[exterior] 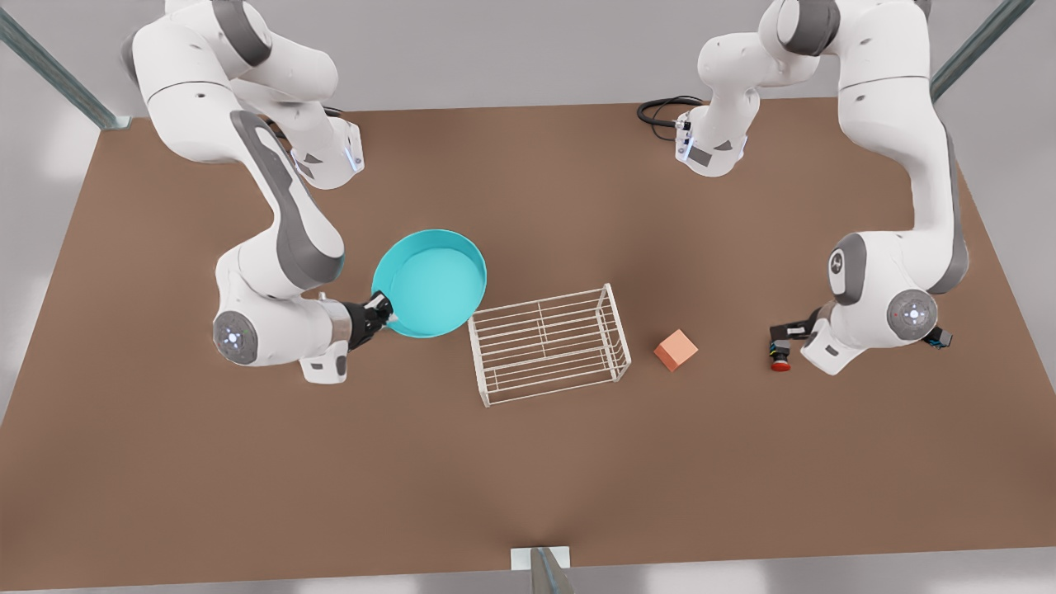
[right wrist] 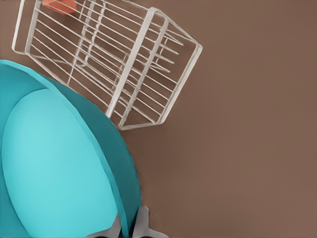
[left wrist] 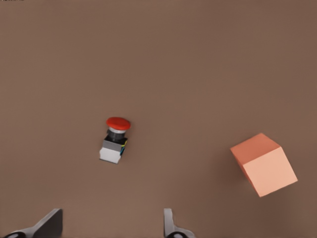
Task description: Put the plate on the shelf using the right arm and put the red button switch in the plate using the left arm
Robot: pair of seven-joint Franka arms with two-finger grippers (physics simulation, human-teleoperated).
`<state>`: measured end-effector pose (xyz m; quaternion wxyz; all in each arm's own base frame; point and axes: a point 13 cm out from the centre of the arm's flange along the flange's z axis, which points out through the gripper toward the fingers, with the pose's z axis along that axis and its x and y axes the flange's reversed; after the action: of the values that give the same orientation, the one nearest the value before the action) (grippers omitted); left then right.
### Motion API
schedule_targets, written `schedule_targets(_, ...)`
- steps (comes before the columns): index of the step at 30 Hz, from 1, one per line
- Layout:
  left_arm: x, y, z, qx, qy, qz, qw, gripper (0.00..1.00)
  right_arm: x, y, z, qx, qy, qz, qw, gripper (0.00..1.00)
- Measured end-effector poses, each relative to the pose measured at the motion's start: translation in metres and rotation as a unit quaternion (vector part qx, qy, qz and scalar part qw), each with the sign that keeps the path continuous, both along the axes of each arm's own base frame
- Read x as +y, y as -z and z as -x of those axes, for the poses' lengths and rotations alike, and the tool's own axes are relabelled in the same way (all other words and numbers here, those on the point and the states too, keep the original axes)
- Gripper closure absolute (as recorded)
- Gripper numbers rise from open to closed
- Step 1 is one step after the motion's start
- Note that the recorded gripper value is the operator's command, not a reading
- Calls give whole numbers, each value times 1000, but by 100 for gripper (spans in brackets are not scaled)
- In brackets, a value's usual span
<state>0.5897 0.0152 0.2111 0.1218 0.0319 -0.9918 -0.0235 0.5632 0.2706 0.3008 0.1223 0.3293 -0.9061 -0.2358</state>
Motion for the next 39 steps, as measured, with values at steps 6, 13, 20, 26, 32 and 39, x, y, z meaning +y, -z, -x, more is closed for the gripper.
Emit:
schedule_targets(6, 21, 69, -2, -46, 37, 8, 998, 0, 84, 29, 2, 18, 45, 16, 999, 78)
schedule_targets(13, 35, 110, -12, -84, 80, 16, 993, 0, 178, 51, -11, 14, 119, 12, 993, 78)
schedule_targets(20, 33, 122, -16, -102, 125, 24, 987, 0, 190, 62, -27, 19, 205, 26, 978, 71)
schedule_targets(26, 34, 152, -2, -98, 149, 29, 984, 0, 169, 25, -52, -2, 269, 33, 963, 0)
schedule_targets(32, 44, 158, -7, -110, 164, 27, 980, 2, 71, -61, -51, -123, 255, 144, 948, 0)
schedule_targets(39, 48, 163, -9, -114, 176, 27, 977, 59, -185, -21, -45, -81, 296, 297, 904, 0)
